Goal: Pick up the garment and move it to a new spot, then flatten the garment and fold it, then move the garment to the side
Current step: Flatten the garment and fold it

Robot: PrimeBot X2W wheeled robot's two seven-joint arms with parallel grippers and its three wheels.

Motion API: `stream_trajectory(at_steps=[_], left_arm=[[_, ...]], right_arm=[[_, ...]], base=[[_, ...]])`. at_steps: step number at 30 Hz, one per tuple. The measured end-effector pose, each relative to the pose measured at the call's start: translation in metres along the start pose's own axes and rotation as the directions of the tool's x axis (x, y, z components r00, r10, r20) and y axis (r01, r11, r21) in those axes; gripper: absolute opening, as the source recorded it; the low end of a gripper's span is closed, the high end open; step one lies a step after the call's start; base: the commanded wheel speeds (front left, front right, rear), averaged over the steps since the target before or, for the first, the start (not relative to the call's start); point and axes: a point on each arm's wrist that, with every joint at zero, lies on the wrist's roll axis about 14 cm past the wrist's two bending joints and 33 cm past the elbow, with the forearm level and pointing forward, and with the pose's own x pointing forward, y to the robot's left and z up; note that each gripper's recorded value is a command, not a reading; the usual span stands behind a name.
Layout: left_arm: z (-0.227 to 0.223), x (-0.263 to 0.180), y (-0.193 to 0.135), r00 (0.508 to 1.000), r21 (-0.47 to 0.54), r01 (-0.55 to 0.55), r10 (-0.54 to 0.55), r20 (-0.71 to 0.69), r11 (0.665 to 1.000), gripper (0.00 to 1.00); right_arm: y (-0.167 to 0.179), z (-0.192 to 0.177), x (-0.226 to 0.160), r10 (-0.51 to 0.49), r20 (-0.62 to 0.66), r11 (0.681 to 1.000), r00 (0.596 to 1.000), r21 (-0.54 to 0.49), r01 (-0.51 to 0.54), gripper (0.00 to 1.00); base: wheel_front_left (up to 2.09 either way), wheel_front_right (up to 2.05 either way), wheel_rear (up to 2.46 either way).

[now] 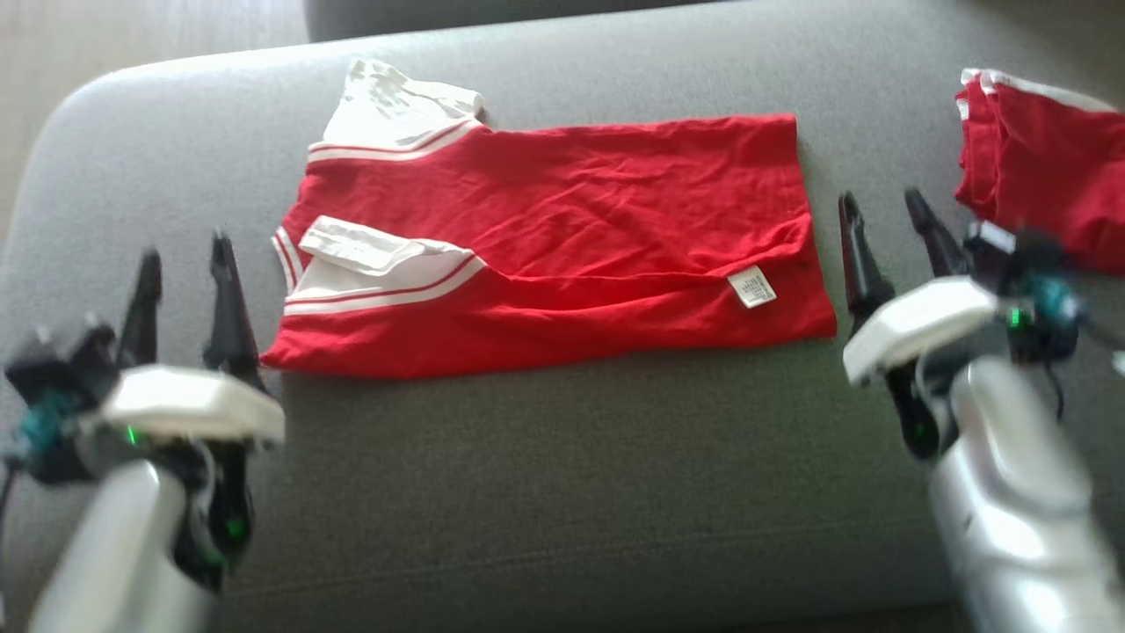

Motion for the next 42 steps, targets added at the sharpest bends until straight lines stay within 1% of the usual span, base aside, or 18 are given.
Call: stream_trajectory(at_steps=[3, 5, 7, 9, 13, 18, 24, 26, 32, 36, 42], left_arm=[[-0.011, -0.02, 0.006, 0.999, -0.004, -0.041, 0.04, -0.019, 0.999, 1.0], [-0.018, -0.028, 0.007, 0.998, 0.002, -0.049, 0.049, -0.032, 0.999, 1.0], [-0.025, -0.033, 0.005, 0.997, -0.015, -0.065, 0.065, -0.042, 0.998, 1.0], [-0.032, -0.037, -0.003, 0.997, -0.021, -0.053, 0.052, -0.057, 0.998, 1.0], [-0.051, -0.037, -0.008, 0.994, -0.02, -0.051, 0.049, -0.1, 0.998, 1.0], [-0.091, -0.039, 0.006, 0.971, -0.001, -0.102, 0.099, -0.216, 0.995, 1.0], [-0.122, -0.022, 0.005, 0.949, -0.02, -0.112, 0.101, -0.3, 0.994, 1.0], [-0.131, -0.017, 0.008, 0.939, -0.029, -0.132, 0.115, -0.325, 0.991, 1.0], [-0.16, -0.015, 0.018, 0.898, -0.004, -0.174, 0.157, -0.411, 0.985, 1.0], [-0.169, -0.013, 0.019, 0.885, 0.008, -0.179, 0.164, -0.436, 0.984, 1.0], [-0.17, -0.008, 0.019, 0.881, 0.003, -0.183, 0.165, -0.443, 0.983, 1.0]], right_arm=[[-0.001, -0.009, -0.024, -0.036, 0.015, 0.999, 0.999, 0.009, 0.036, 1.0], [-0.006, -0.02, -0.041, -0.064, 0.001, 0.998, 0.998, 0.0, 0.064, 1.0], [-0.013, -0.029, -0.055, -0.087, -0.014, 0.996, 0.996, -0.003, 0.087, 1.0], [-0.013, -0.031, -0.061, -0.093, -0.011, 0.995, 0.996, 0.034, 0.093, 1.0], [-0.008, -0.024, -0.061, -0.083, 0.016, 0.994, 0.996, 0.068, 0.081, 1.0], [-0.009, -0.026, -0.062, -0.083, 0.012, 0.995, 0.996, 0.062, 0.082, 1.0], [-0.022, -0.03, -0.067, -0.119, 0.002, 0.991, 0.993, 0.066, 0.118, 1.0], [-0.026, -0.031, -0.068, -0.132, 0.001, 0.989, 0.991, 0.069, 0.131, 1.0], [-0.035, -0.037, -0.071, -0.158, -0.014, 0.985, 0.987, 0.073, 0.159, 1.0], [-0.038, -0.037, -0.073, -0.168, -0.016, 0.982, 0.986, 0.079, 0.169, 1.0], [-0.037, -0.037, -0.073, -0.165, -0.015, 0.983, 0.986, 0.084, 0.166, 1.0]], base=[[0.0, 0.0, 0.0], [0.0, 0.0, 0.0], [0.0, 0.0, 0.0], [0.0, 0.0, 0.0], [0.0, 0.0, 0.0], [0.0, 0.0, 0.0], [0.0, 0.0, 0.0], [0.0, 0.0, 0.0], [0.0, 0.0, 0.0], [0.0, 0.0, 0.0], [0.0, 0.0, 0.0]])
